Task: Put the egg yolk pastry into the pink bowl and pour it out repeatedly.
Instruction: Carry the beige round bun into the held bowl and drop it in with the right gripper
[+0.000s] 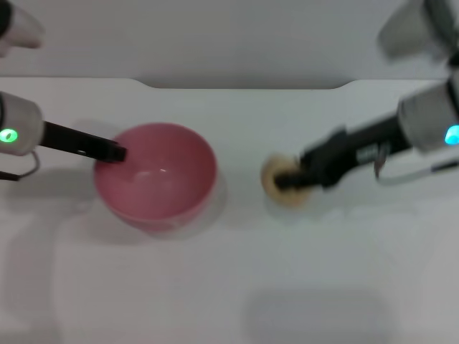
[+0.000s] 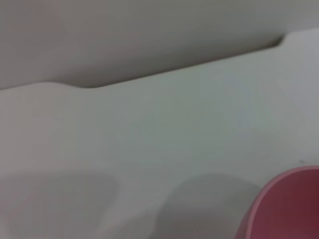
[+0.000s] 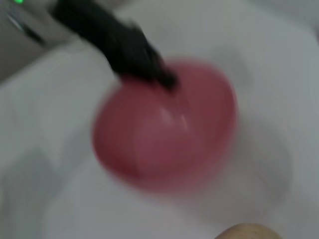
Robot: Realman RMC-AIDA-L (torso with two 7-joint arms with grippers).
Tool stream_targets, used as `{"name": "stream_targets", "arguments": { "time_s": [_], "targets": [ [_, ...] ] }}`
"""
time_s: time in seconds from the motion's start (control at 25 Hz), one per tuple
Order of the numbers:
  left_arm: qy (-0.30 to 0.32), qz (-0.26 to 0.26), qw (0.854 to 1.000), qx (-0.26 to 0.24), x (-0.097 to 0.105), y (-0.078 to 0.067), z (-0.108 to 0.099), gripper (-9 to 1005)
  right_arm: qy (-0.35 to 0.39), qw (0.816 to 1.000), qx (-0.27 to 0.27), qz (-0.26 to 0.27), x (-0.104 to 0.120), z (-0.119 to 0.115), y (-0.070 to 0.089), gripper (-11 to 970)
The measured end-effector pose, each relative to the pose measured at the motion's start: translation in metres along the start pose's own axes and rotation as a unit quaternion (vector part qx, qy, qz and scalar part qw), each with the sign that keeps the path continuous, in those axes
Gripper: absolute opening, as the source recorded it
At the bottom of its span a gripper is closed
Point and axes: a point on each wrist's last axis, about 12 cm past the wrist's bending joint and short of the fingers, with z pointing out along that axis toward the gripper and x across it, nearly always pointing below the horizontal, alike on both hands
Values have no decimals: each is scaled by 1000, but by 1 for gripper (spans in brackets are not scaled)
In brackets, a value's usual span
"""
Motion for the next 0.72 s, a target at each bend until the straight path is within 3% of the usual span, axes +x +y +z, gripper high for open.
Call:
{"name": "stream_targets", "arguments": {
  "time_s": [0.16,0.2,0.24,0.52,0.72],
  "targets": [
    [19,44,999,8,-7,-24,19,26,-59,996,9,-62,-31,-26,16,235],
    [28,61,998,14,-10,-37,28,26,-65,995,9,-78,-38,-28,20,231],
    [28,61,998,14,-10,-37,28,26,-66,993,8,-94,-43,-28,24,228],
    [21,85,995,50,-18,-68,42,25,-8,988,-16,-151,-53,7,42,202],
    [16,85,995,57,-21,-72,42,26,23,986,-10,-165,-50,23,46,190]
  ]
}}
